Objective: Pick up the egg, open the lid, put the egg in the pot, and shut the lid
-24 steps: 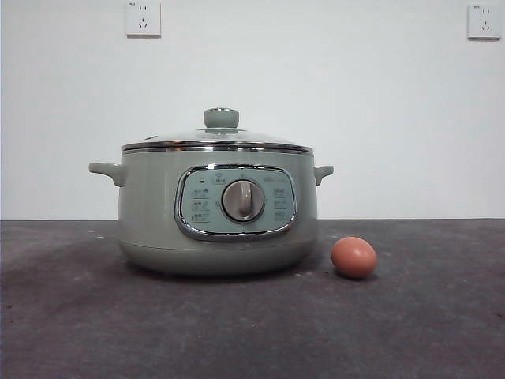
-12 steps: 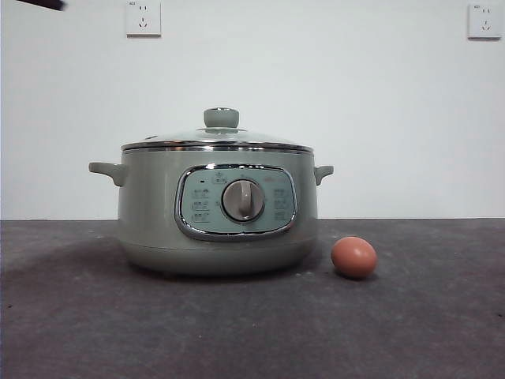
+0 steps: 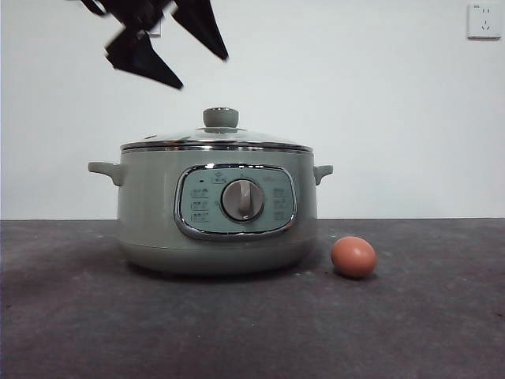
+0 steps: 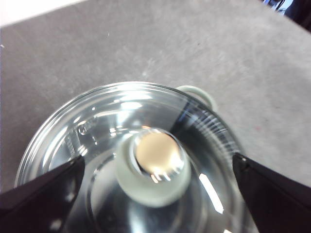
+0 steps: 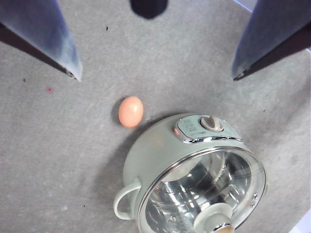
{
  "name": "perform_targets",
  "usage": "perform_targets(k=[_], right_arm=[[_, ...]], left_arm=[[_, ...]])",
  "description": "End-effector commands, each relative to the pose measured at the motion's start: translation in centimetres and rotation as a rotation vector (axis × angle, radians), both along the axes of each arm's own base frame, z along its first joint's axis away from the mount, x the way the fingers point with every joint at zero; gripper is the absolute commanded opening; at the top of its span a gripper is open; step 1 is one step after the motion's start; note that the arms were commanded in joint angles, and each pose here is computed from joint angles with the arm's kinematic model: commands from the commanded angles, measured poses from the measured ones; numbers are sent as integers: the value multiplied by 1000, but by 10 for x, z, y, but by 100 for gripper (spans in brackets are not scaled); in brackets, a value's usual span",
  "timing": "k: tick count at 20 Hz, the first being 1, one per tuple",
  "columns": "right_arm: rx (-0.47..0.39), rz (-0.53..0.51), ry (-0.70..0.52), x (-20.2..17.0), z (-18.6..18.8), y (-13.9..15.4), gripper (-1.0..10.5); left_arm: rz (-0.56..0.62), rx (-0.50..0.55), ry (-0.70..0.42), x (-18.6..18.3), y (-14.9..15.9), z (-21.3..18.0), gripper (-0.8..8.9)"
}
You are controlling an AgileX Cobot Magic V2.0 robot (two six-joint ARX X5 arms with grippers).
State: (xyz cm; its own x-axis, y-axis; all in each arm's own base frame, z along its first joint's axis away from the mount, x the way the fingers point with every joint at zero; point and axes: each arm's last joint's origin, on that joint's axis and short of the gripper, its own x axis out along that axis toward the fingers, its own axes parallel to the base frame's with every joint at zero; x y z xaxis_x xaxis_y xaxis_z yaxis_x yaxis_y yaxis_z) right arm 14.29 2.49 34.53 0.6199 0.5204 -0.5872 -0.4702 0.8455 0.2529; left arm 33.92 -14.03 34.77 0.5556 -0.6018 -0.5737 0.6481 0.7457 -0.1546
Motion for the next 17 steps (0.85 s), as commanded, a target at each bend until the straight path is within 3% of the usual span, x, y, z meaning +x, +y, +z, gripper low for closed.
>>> perform_targets(k=[1, 11, 14, 17], right_arm=[[2, 6, -7, 0, 1, 0, 567], [-1, 5, 15, 6, -2, 1, 567], [-1, 5, 15, 6, -2, 1, 567], [-2, 4, 15, 6, -2, 1, 567]], left_arm=[[-5, 29, 0, 12, -8, -13, 633], [10, 114, 30, 25, -36, -47, 612], [9, 131, 25, 21, -43, -47, 310], [2, 131, 31, 19, -46, -48, 237]])
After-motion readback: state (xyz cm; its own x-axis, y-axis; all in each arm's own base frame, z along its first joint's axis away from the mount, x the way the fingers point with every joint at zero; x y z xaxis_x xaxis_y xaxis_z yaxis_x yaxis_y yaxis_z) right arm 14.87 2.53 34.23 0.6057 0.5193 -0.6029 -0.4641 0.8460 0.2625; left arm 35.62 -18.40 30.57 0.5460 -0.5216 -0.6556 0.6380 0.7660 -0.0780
